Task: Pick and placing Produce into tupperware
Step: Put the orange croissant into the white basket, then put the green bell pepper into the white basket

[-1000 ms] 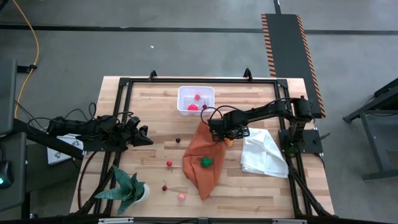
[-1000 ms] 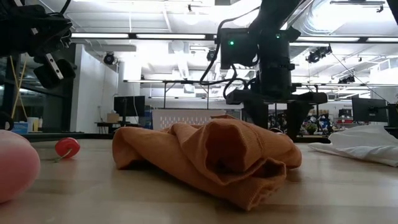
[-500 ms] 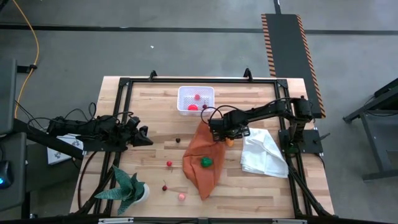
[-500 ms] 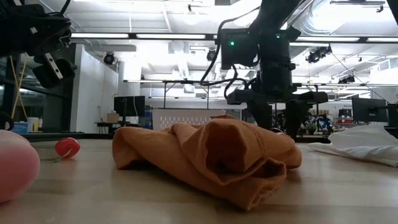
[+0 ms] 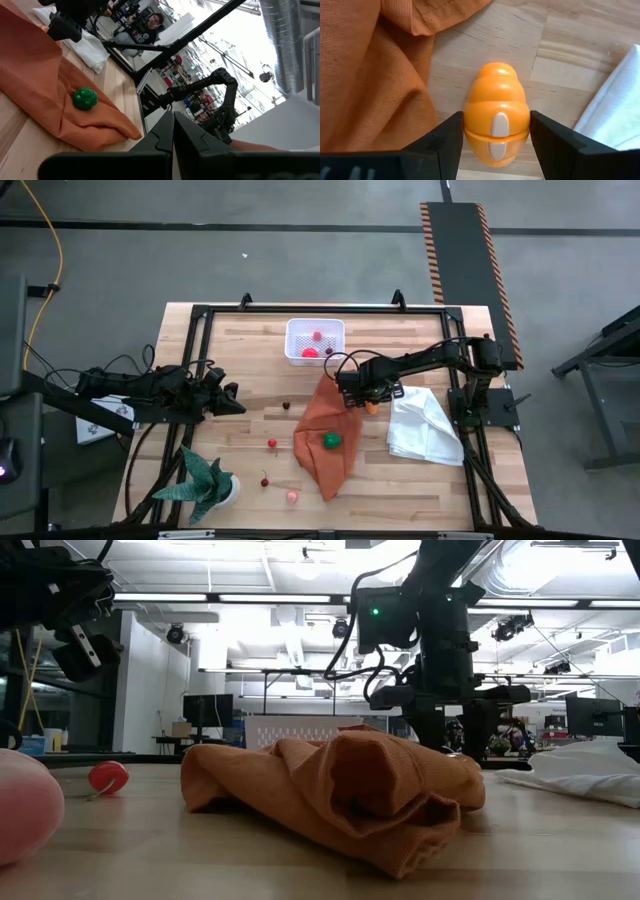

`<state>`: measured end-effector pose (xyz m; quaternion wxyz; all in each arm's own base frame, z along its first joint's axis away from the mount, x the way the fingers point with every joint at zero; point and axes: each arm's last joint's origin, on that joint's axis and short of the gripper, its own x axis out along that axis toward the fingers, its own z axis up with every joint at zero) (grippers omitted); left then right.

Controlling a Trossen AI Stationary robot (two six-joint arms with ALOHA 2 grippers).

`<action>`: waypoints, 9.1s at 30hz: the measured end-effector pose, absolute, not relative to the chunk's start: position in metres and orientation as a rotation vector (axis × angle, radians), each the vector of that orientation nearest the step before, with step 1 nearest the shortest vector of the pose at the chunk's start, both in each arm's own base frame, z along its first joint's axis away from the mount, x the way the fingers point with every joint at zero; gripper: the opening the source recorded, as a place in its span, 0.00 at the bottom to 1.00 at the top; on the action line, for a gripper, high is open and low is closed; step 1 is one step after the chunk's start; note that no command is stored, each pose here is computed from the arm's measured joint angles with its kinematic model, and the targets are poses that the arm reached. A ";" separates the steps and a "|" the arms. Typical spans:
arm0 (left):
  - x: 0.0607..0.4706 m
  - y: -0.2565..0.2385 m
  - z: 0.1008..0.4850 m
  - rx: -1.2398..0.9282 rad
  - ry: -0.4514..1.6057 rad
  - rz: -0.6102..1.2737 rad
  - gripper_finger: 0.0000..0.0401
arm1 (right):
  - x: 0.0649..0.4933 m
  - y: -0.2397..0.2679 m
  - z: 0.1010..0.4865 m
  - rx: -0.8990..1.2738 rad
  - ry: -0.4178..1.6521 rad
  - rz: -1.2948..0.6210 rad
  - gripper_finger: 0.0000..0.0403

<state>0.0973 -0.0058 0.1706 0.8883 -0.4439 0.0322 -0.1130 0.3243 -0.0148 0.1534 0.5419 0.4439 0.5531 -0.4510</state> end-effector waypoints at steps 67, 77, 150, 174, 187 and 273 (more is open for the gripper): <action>0.098 0.003 0.168 -1.003 -0.063 0.072 0.00 | 0.254 -0.012 0.297 0.575 1.063 -0.391 0.49; 0.098 0.007 0.170 -1.001 -0.136 0.167 0.00 | 0.255 -0.017 0.304 0.467 1.012 -0.289 0.49; 0.098 0.004 0.169 -1.000 -0.078 0.088 0.00 | 0.390 -0.209 0.336 0.474 0.940 -0.389 0.49; 0.098 0.004 0.168 -0.992 -0.064 0.074 0.00 | 0.431 -0.204 0.235 0.506 1.236 -0.367 0.49; 0.098 0.004 0.168 -0.992 -0.064 0.074 0.00 | 0.435 -0.203 0.224 0.455 1.278 -0.392 0.49; 0.098 0.003 0.168 -0.992 -0.059 0.067 0.00 | 0.395 -0.118 0.354 0.282 1.191 -0.107 0.63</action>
